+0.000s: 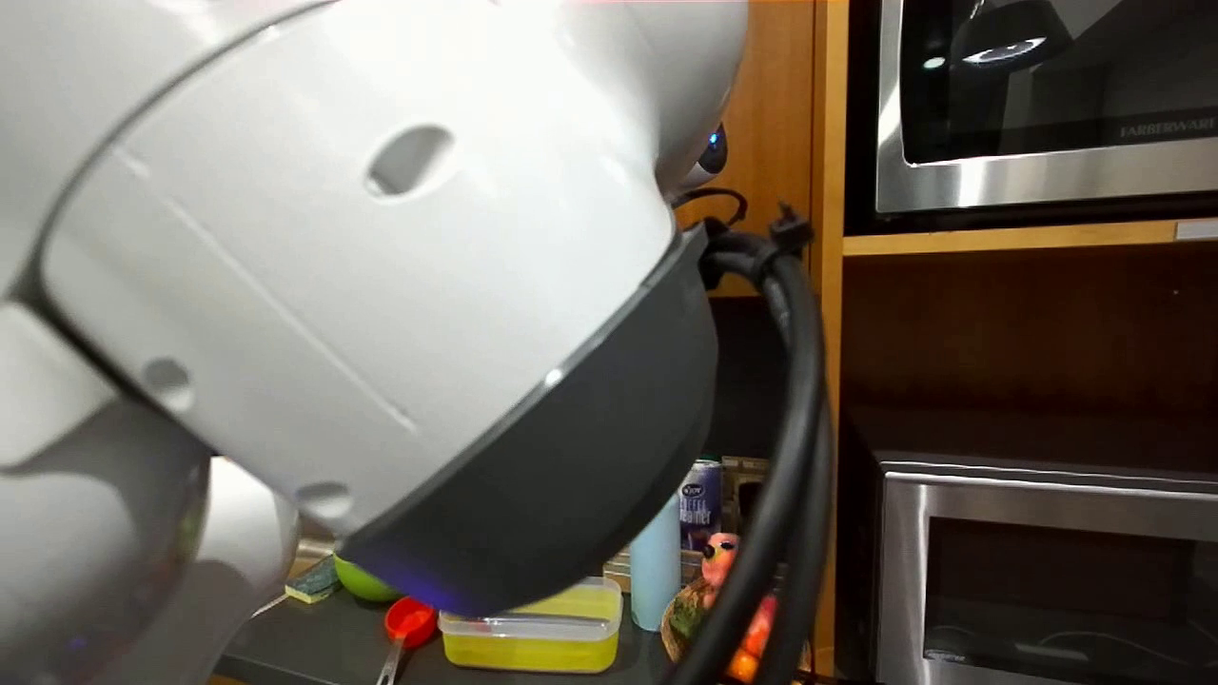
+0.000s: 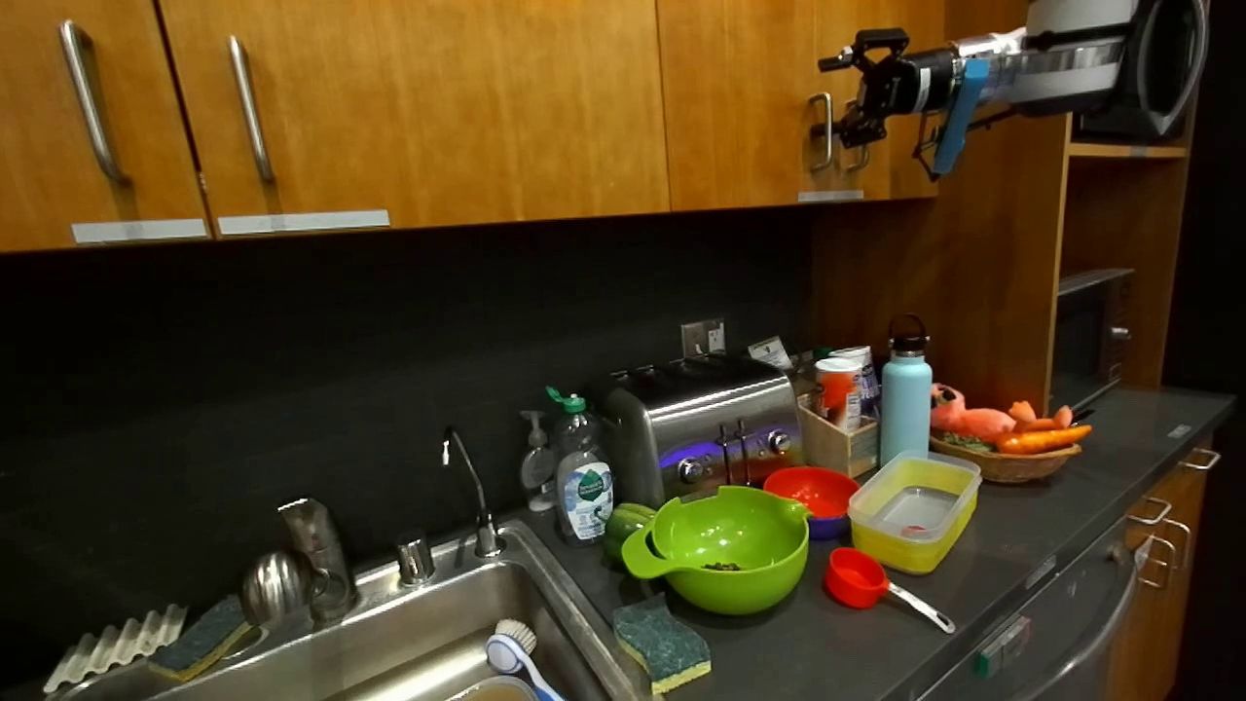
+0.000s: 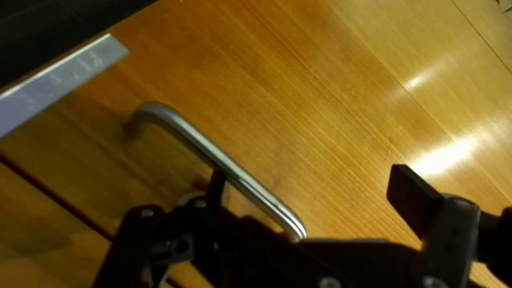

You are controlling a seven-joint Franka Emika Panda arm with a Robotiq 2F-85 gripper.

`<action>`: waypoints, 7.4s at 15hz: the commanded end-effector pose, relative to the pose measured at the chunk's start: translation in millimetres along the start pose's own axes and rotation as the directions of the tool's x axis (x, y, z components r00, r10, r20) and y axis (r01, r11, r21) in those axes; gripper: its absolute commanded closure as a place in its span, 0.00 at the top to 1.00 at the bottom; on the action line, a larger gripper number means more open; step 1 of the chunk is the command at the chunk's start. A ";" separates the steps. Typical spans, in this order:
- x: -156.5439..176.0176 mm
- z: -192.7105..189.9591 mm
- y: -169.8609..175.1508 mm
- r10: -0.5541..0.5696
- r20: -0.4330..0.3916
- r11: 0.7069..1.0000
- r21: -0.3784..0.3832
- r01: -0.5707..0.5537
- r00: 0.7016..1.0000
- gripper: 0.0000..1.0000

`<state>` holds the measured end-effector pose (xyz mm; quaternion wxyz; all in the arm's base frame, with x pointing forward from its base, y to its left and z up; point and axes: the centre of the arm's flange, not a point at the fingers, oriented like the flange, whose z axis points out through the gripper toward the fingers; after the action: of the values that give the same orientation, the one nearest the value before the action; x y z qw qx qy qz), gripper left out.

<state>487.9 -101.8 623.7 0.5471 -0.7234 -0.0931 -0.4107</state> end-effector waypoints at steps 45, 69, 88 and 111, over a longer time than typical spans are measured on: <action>-111.8 65.4 -92.0 -0.247 0.072 0.930 -0.264 0.257 0.966 0.06; -293.8 105.1 -278.9 -0.198 0.149 0.978 -0.034 0.205 0.969 0.06; -374.8 129.3 -359.5 -0.006 0.036 0.999 -0.042 0.008 0.999 1.00; -428.2 149.5 -420.8 0.007 -0.120 0.999 -0.037 -0.011 0.993 1.00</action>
<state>99.4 279.8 615.5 0.4887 -0.7178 -0.0173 -0.4957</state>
